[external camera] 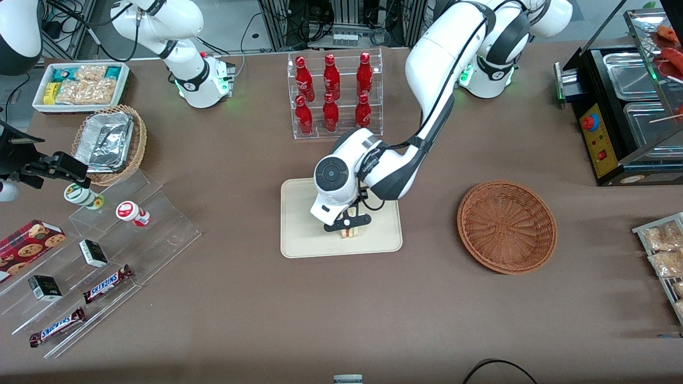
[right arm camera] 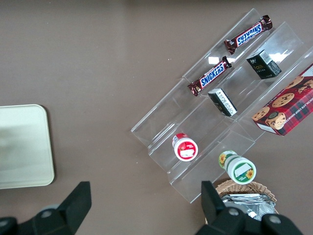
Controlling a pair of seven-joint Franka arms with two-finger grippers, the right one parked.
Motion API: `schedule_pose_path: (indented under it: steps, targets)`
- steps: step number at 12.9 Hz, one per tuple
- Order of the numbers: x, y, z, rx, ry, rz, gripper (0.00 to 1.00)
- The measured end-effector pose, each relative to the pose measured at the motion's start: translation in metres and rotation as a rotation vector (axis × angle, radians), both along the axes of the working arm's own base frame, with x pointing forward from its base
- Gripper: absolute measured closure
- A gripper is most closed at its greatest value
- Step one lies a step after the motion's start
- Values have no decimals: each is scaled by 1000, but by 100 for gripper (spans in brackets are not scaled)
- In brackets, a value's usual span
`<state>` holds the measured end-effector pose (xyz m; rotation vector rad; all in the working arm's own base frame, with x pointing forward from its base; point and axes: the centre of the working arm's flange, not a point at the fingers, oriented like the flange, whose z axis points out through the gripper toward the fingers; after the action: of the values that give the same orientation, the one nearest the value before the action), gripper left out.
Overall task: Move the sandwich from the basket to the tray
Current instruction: 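Carry the sandwich over the cream tray and lower it onto it, then open the left gripper to release the sandwich on the tray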
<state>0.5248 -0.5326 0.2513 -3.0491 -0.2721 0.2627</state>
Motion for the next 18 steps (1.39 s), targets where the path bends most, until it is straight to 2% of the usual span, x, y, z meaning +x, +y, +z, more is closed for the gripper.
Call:
schedule_pose_path:
  steps: [6, 9, 15, 18]
  targets:
    - [-3, -5, -11, 16, 2, 46, 85]
    - [-2, -6, -9, 11, -3, 54, 62]
    - [9, -5, 50, -23, -46, 64, 1]
    - [13, 8, 88, -14, -44, 51, 0]
